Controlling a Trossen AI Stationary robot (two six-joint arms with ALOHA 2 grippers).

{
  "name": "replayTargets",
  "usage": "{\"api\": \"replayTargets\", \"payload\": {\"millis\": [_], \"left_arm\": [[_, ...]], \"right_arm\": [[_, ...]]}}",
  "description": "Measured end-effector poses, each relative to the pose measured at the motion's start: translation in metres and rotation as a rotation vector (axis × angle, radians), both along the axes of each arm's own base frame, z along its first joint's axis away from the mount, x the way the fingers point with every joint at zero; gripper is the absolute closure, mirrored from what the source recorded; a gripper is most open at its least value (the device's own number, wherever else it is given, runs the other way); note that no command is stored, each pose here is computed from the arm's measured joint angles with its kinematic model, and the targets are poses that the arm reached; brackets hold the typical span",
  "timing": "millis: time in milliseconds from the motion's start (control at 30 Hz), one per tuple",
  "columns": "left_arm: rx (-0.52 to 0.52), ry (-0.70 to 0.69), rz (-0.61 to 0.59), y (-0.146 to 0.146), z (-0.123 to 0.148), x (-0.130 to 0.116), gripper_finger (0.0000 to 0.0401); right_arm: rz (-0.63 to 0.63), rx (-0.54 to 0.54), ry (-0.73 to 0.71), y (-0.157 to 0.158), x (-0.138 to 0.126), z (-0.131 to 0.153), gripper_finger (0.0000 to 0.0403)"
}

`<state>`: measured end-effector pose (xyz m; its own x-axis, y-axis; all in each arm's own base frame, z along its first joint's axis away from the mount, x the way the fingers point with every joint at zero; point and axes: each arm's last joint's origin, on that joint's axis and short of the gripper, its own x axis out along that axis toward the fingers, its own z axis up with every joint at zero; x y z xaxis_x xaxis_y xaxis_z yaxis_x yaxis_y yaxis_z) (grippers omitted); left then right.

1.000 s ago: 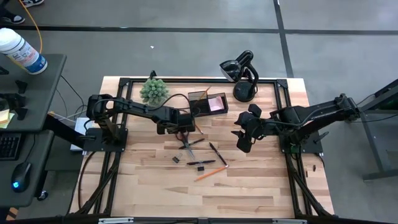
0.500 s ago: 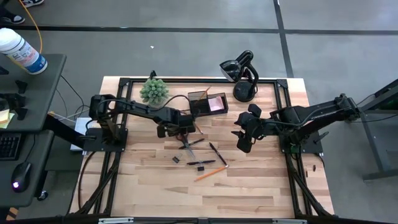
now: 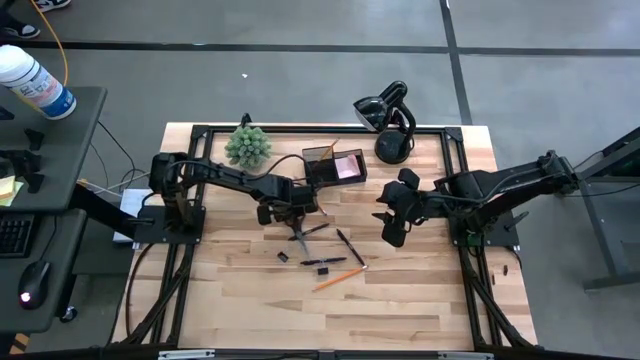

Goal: Pick and place office supplies into organizer
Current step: Put the black scissors into the black desk organizer

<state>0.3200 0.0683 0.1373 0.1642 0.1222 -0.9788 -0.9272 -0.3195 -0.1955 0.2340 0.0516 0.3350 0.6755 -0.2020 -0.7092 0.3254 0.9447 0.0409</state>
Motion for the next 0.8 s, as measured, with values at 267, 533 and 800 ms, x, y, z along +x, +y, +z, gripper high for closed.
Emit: {"api": "replayTargets", "payload": {"millis": [267,533,800], "left_arm": [[0.015,0.028,-0.024,0.0002,-0.0053,0.0007,0.0306],[0.031,0.044,-0.020,0.0007,-0.0082,0.0004,0.0306],[0.058,0.056,-0.032,0.0027,0.0004,0.0072,0.0306]], "right_arm": [[0.001,-0.009,0.000,-0.0002,0.0000,0.0001,0.0219],[-0.001,-0.012,-0.001,-0.0002,0.0001,0.0001,0.0219],[0.021,-0.052,0.005,-0.0007,0.0001,0.0003,0.0219]]}}
